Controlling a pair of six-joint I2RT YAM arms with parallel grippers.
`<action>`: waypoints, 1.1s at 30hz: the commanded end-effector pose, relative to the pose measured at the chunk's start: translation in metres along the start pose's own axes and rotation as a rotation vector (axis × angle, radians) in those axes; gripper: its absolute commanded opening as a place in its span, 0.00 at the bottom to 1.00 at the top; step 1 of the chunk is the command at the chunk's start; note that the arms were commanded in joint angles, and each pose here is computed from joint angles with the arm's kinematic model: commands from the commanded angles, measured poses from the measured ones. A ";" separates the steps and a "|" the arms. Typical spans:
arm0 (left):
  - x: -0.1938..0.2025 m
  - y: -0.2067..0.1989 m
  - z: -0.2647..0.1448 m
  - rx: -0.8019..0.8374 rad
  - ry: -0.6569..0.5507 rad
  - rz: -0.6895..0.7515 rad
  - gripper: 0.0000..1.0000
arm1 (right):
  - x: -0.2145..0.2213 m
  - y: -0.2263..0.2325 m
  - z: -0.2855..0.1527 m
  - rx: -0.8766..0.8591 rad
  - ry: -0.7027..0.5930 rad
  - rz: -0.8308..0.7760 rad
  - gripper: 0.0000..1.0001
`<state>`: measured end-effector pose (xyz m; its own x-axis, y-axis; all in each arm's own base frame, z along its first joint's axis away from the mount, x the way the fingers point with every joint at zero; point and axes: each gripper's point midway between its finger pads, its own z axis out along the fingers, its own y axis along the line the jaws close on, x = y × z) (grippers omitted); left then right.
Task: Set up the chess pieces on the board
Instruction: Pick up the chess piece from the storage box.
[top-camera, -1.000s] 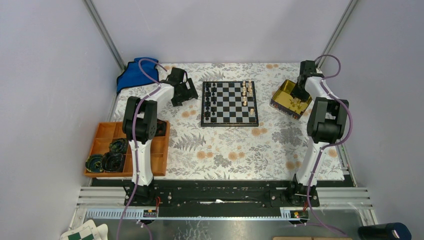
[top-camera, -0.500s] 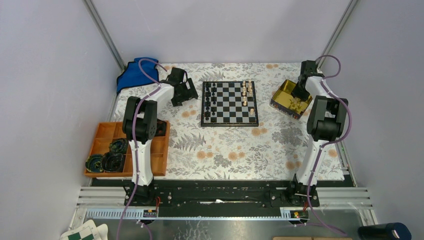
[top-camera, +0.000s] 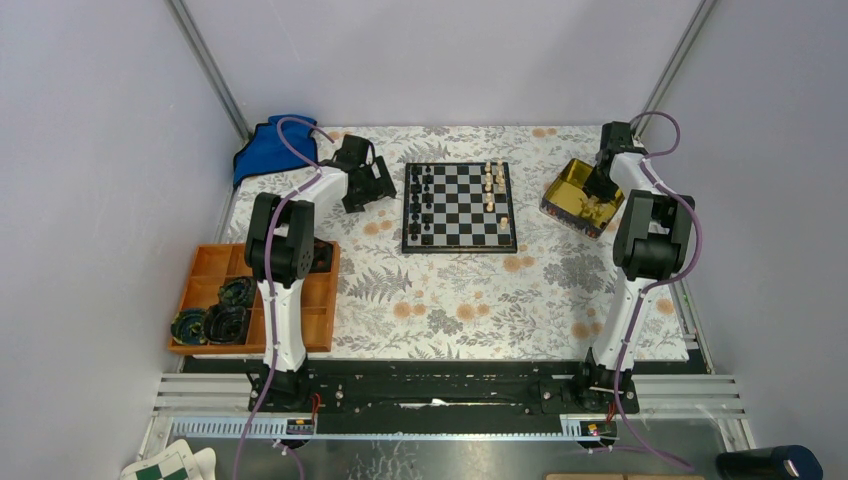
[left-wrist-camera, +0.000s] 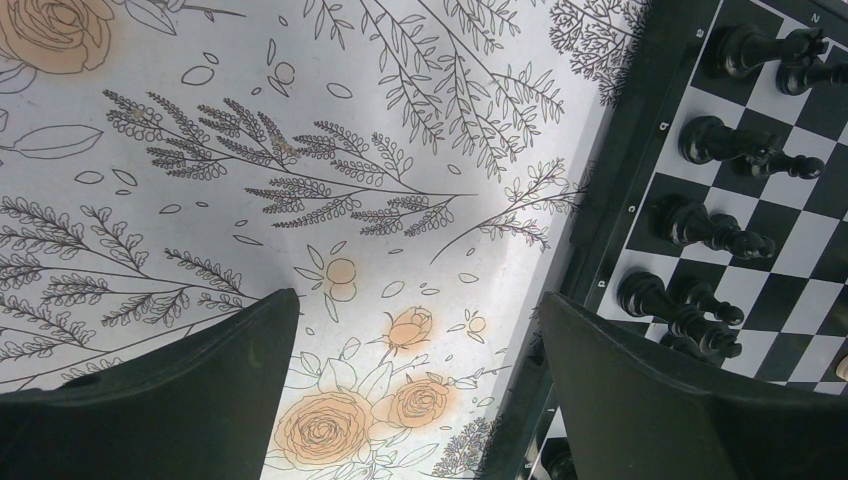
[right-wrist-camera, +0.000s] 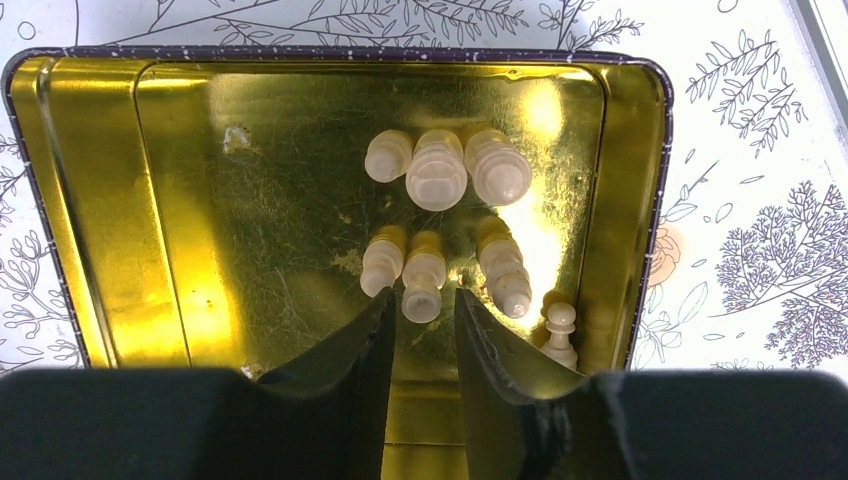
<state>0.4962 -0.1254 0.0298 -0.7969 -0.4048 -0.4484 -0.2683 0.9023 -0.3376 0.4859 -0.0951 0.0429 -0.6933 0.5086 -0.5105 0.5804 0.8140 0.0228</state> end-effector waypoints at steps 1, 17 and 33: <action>0.013 0.019 0.009 -0.046 0.055 -0.008 0.99 | -0.014 0.006 -0.002 -0.029 -0.027 0.022 0.33; 0.013 0.019 0.007 -0.044 0.054 -0.010 0.99 | -0.017 0.007 -0.008 -0.041 -0.036 0.018 0.11; 0.010 0.011 0.005 -0.022 0.051 -0.024 0.99 | -0.030 0.018 -0.063 -0.119 -0.104 -0.001 0.06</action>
<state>0.4969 -0.1220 0.0298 -0.7943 -0.4105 -0.4479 -0.2748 0.9002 -0.3378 0.4869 -0.0878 0.0520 -0.6947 0.5081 -0.5092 0.5593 0.8267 0.0617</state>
